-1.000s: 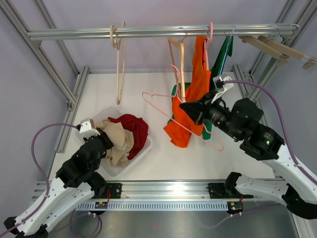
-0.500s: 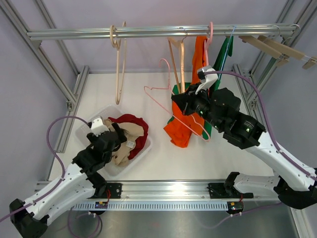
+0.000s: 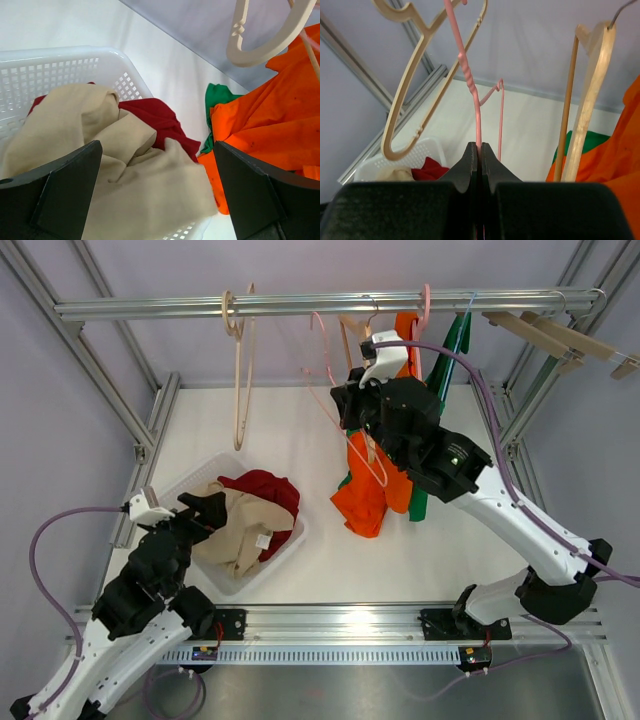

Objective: Remove the t-shirt from the hanger

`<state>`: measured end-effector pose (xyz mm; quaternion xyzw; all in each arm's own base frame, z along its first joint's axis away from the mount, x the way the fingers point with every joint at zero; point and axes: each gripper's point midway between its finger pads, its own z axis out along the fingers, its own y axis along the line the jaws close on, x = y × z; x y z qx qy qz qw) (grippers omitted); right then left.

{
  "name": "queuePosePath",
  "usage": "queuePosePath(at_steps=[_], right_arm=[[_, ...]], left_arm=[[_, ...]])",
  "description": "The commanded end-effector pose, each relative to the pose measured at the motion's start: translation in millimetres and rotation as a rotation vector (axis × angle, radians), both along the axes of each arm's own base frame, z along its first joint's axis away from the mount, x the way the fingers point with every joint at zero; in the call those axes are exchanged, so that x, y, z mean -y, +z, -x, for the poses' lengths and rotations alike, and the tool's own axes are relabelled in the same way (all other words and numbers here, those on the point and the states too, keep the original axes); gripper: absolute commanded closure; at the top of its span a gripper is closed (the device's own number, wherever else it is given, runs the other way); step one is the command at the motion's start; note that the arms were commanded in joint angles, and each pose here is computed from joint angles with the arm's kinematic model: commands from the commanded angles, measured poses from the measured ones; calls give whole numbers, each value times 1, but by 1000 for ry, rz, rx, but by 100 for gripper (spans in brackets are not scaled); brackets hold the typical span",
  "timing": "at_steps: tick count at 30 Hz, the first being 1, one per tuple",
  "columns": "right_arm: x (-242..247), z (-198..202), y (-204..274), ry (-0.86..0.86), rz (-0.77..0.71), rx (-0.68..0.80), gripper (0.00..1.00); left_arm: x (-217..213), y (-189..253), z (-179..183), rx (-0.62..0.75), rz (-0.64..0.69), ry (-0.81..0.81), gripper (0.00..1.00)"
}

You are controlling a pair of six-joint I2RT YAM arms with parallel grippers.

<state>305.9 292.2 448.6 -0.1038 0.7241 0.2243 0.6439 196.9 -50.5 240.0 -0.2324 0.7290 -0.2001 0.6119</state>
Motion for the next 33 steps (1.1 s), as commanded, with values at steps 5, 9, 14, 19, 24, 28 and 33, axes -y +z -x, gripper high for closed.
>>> queuePosePath(at_steps=[5, 9, 14, 19, 24, 28, 33], right_arm=[[-12, -39, 47, -74, -39, 104, 100], [-25, -57, 46, -72, -31, 96, 100], [-41, -81, 38, -75, -29, 82, 100], [-56, -98, 31, -80, -25, 81, 100], [-63, -106, 18, -81, -14, 68, 100], [-70, -109, 8, -69, -19, 55, 100], [-70, -108, -1, -72, -35, 40, 95]], left_arm=[[-11, -9, 9, -58, -56, 17, 1], [-1, 19, 16, 11, -38, -77, 1], [40, 69, 32, 158, -79, -372, 1], [72, 67, 43, 200, -136, -575, 1], [79, 55, 47, 222, -179, -637, 1], [76, 60, 51, 279, -192, -639, 1], [67, 64, 53, 317, -198, -606, 1]])
